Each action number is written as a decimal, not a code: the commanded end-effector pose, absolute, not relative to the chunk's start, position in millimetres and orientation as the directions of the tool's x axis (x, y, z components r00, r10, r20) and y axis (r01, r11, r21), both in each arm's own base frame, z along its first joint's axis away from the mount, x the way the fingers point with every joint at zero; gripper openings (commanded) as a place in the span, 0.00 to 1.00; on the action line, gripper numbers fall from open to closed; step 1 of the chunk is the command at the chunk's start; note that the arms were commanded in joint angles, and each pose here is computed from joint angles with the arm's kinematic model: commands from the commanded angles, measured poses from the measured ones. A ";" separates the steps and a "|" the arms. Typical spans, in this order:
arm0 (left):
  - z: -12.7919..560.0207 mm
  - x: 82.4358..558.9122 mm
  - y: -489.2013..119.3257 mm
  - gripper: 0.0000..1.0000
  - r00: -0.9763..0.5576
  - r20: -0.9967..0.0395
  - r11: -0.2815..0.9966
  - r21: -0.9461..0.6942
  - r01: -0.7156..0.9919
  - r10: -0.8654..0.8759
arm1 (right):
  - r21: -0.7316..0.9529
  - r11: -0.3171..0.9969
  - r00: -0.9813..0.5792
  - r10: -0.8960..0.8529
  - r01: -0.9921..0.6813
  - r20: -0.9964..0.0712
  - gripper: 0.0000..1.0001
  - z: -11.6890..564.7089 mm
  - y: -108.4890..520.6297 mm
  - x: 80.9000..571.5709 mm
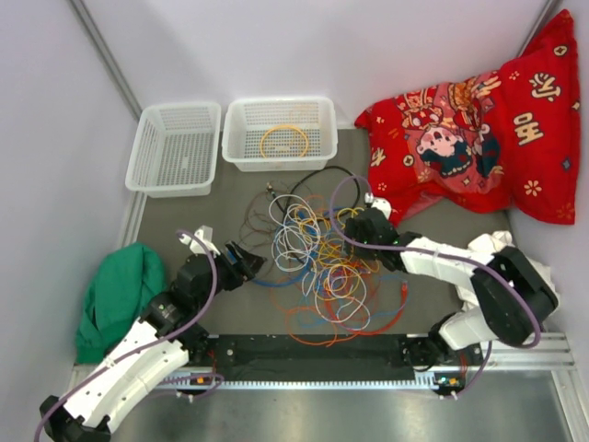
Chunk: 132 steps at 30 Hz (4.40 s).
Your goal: Untangle the cables
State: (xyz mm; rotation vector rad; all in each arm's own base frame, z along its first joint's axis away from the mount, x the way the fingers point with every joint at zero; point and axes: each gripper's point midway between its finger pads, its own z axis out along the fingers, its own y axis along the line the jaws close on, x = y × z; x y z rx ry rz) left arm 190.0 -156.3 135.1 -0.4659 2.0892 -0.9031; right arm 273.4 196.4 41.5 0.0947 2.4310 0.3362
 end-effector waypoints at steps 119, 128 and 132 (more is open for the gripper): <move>322.0 628.3 -169.1 0.66 -0.350 -0.690 0.709 -0.699 0.094 -0.634 | 0.253 0.901 -0.363 0.117 -0.352 -0.924 0.83 276.3 179.0 221.1; 376.2 562.7 -162.3 0.99 -0.260 -0.706 0.702 -0.701 0.122 -0.659 | 0.221 0.938 -0.379 0.109 -0.266 -0.919 0.84 247.0 178.5 238.6; 400.9 476.6 -188.4 0.99 -0.234 -0.731 0.711 -0.680 0.177 -0.641 | 0.270 0.957 -0.410 0.205 -0.107 -0.889 0.82 218.8 165.5 257.5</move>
